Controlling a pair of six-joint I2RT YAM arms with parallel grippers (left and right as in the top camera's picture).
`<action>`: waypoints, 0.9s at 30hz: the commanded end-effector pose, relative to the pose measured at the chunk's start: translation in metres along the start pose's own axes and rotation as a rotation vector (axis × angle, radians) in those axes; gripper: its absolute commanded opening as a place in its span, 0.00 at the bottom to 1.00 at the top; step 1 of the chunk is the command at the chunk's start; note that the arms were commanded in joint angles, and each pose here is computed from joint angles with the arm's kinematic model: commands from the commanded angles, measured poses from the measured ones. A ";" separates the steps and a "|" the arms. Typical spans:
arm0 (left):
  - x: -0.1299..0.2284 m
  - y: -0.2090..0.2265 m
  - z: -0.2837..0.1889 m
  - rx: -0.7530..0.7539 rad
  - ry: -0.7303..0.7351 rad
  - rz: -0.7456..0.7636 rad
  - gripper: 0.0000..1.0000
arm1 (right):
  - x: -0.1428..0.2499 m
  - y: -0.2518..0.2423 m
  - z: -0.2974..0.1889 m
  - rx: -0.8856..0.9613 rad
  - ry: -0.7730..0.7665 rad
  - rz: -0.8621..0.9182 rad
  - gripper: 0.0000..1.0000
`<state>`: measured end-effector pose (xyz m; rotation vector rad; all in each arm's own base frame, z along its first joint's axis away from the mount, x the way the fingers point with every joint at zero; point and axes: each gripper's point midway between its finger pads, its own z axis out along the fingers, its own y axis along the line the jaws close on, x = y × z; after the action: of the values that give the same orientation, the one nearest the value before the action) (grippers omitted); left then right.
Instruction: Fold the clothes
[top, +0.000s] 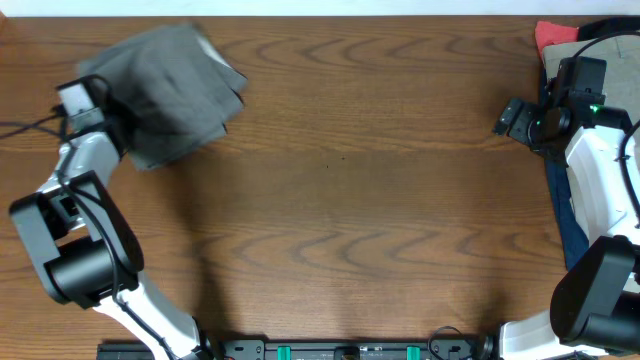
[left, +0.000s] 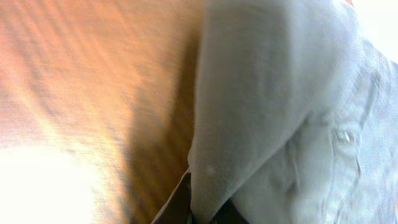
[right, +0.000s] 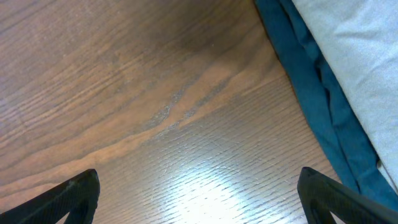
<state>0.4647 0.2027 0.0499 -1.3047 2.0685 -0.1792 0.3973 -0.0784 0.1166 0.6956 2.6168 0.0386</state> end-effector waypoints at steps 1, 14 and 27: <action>0.005 0.015 0.004 -0.050 0.015 -0.178 0.06 | -0.007 0.001 -0.004 0.004 -0.021 -0.009 0.99; 0.050 -0.022 0.030 0.000 0.061 -0.300 0.06 | -0.007 0.001 -0.004 0.004 -0.021 -0.009 0.99; 0.075 -0.055 0.056 0.105 0.049 -0.245 0.33 | -0.007 0.001 -0.004 0.004 -0.021 -0.009 0.99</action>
<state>0.5210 0.1314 0.0096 -1.4851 1.8819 -0.4264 0.3973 -0.0784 0.1166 0.6956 2.6168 0.0386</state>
